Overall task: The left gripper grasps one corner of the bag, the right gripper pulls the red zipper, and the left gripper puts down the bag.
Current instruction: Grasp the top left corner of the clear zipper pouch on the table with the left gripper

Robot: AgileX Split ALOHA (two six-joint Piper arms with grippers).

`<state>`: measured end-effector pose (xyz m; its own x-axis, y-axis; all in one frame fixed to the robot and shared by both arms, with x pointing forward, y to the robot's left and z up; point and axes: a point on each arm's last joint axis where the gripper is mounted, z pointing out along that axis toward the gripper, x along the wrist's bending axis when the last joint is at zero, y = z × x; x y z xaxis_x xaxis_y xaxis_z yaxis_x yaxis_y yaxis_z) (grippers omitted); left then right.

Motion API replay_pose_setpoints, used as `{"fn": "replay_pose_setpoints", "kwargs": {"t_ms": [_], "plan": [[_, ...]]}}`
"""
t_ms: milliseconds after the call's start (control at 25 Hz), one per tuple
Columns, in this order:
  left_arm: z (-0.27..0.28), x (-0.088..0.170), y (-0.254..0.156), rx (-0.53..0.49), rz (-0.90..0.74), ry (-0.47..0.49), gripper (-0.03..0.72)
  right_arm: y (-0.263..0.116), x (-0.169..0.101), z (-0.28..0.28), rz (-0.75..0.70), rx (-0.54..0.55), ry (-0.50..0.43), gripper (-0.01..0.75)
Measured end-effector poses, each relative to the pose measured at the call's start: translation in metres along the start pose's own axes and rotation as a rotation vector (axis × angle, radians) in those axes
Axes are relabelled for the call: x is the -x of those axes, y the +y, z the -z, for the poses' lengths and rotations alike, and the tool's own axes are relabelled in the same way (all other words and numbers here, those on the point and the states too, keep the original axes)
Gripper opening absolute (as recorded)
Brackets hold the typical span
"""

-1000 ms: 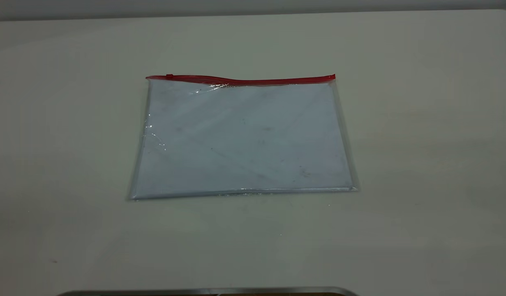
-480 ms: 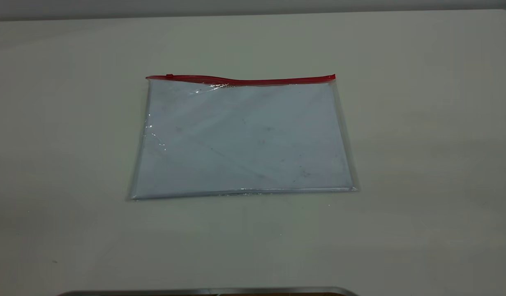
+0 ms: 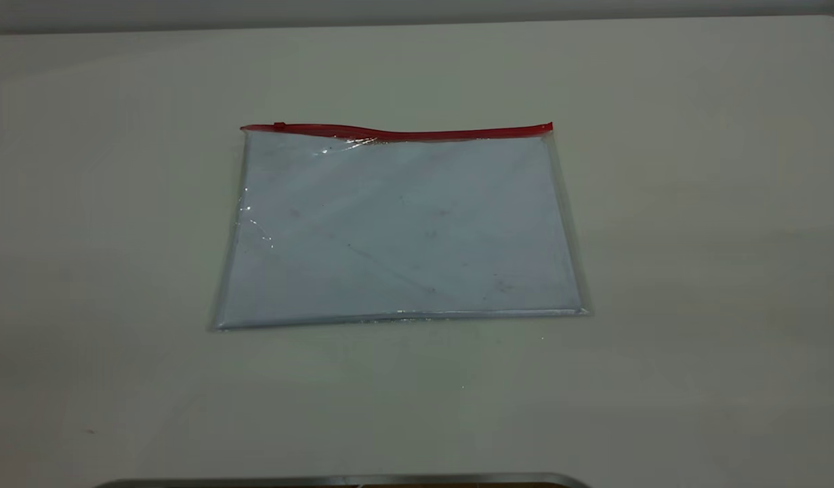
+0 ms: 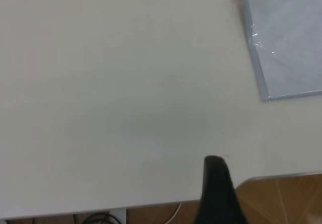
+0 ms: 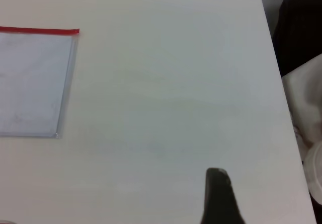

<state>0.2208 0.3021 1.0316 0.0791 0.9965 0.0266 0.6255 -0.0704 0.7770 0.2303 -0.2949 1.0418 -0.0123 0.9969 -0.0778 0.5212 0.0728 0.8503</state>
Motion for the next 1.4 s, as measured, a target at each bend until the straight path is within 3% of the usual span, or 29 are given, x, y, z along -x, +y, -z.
{"fn": "replay_pose_setpoints", "kwargs": {"t_ms": [440, 600, 720, 1040, 1400], "plan": [[0.000, 0.000, 0.003, -0.003, -0.001, 0.003, 0.581, 0.001, 0.000, 0.000, -0.021, 0.008, 0.000, 0.520], [0.002, -0.001, 0.035, 0.011, 0.019, -0.002, 0.581, 0.017, 0.000, 0.010, -0.067, 0.101, 0.004, 0.520], [-0.013, 0.000, 0.071, -0.052, 0.044, -0.028, 0.581, 0.044, 0.002, 0.015, -0.081, 0.130, 0.016, 0.520], [-0.108, 0.009, 0.160, -0.104, 0.141, -0.163, 0.581, 0.122, 0.005, -0.024, -0.115, -0.038, 0.108, 0.520], [-0.246, 0.014, 0.205, -0.302, 0.094, -0.251, 0.581, 0.155, 0.012, -0.127, -0.041, -0.204, 0.122, 0.520]]}}
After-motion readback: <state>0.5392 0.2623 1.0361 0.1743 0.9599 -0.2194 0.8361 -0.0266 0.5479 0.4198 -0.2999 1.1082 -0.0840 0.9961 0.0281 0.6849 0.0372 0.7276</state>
